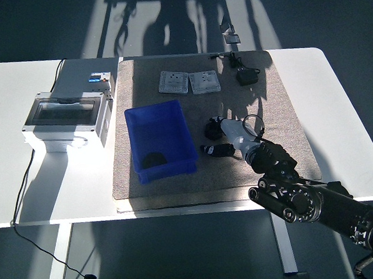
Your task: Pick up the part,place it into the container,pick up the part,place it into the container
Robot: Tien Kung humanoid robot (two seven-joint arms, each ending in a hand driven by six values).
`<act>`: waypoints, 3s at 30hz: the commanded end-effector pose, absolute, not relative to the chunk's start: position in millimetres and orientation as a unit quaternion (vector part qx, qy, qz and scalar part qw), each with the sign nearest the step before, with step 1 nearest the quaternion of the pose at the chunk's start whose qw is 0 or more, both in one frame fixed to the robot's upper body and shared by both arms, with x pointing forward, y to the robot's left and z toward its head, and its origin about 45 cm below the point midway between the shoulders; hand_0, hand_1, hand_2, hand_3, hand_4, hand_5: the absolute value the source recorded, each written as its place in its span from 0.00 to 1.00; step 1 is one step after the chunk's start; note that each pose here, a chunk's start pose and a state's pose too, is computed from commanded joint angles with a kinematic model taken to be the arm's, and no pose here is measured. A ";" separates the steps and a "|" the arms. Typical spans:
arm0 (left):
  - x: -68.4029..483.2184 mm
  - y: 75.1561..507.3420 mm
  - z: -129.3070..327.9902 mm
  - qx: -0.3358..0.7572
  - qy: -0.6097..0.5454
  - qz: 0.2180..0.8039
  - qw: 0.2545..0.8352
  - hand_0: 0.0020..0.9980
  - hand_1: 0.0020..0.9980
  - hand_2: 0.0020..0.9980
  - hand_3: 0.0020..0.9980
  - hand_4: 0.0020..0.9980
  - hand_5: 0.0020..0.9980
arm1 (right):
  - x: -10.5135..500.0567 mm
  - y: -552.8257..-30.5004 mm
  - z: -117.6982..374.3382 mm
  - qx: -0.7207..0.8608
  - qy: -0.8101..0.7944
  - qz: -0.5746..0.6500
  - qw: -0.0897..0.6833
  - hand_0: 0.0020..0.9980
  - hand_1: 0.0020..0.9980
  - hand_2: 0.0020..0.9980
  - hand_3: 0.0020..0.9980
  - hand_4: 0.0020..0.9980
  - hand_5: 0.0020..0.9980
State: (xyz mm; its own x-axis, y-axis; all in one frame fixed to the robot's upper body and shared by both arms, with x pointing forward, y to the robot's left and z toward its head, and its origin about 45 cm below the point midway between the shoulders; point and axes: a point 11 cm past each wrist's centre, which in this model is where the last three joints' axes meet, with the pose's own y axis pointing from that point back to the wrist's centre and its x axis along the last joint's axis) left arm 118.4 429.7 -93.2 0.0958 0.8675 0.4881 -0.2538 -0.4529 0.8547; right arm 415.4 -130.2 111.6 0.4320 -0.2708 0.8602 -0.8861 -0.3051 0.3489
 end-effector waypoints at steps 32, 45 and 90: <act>115.0 431.2 -93.5 0.585 0.262 0.622 0.451 0.67 0.64 0.68 0.55 0.52 0.49 | 425.3 -133.1 153.7 0.691 -0.490 0.392 0.358 0.46 0.30 0.59 0.68 0.37 0.25; 112.5 432.5 -93.6 0.585 0.264 0.624 0.447 0.67 0.64 0.68 0.56 0.51 0.51 | 412.2 -125.1 176.7 0.690 -0.458 0.398 0.395 0.81 0.87 0.95 1.00 0.93 0.56; 115.1 432.1 -93.1 0.582 0.261 0.625 0.450 0.67 0.64 0.69 0.56 0.52 0.57 | 399.8 -117.7 155.4 0.642 -0.398 0.475 0.450 0.68 0.28 0.49 0.61 0.33 0.02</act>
State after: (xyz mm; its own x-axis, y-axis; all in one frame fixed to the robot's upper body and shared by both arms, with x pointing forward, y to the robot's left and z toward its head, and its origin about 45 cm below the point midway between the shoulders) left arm 115.1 432.1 -93.1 0.0830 0.8667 0.4919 -0.2585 -0.4580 0.8506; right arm 399.8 -117.7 155.4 0.2307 -0.0835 0.9694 -0.9397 -0.2775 0.1997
